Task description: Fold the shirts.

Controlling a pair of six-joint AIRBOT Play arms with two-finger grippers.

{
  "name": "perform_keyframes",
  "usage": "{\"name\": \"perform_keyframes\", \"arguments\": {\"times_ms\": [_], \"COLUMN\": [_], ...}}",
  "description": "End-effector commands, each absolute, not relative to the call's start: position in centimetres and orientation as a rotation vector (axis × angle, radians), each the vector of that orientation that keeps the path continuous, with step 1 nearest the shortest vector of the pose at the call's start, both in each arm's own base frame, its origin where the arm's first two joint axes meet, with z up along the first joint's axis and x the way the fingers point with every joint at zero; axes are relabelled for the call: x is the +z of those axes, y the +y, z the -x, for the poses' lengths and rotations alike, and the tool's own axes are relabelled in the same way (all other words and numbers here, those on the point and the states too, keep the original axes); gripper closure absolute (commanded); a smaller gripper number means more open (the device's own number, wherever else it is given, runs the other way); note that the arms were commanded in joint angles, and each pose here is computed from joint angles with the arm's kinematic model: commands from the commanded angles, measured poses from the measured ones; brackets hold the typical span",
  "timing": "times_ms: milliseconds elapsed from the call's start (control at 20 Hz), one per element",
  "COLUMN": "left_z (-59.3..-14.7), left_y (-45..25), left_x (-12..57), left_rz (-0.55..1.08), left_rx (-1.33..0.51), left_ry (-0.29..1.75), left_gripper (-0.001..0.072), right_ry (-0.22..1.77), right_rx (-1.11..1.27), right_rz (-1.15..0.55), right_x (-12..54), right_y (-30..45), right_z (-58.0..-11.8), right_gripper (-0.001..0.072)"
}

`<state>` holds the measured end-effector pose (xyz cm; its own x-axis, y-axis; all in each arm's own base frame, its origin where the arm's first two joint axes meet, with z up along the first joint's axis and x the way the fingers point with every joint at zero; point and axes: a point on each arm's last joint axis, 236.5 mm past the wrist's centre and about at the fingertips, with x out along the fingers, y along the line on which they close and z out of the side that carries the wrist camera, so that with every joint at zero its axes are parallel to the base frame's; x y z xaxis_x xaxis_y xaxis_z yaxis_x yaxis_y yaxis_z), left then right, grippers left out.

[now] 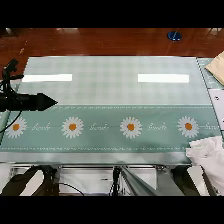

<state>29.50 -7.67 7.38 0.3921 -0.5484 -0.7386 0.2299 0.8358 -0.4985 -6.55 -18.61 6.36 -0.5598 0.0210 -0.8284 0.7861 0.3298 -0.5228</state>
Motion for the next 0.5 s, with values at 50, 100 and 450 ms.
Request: {"name": "perform_keyframes", "arguments": {"times_ms": [50,100,450], "left_z": [-30.0,-30.3,-35.1], "left_y": [-7.4,-7.2,-6.4], "left_x": [7.4,7.5,11.1], "left_rz": [0.339,0.338,0.397], "left_rx": [-0.491,-0.482,-0.411], "left_ry": [1.044,1.032,0.804], "left_gripper": [0.0296,0.0296,0.0294], "right_ry": [1.893,1.853,0.355], "right_rx": [-1.327,-1.330,-0.772], "right_rz": [-0.492,-0.449,-0.550], "right_x": [5.9,5.8,16.4], "right_y": [-21.6,-22.8,-32.4], "right_z": [8.5,8.1,-22.7], "right_gripper": [0.0299,0.0291,0.0298]}}
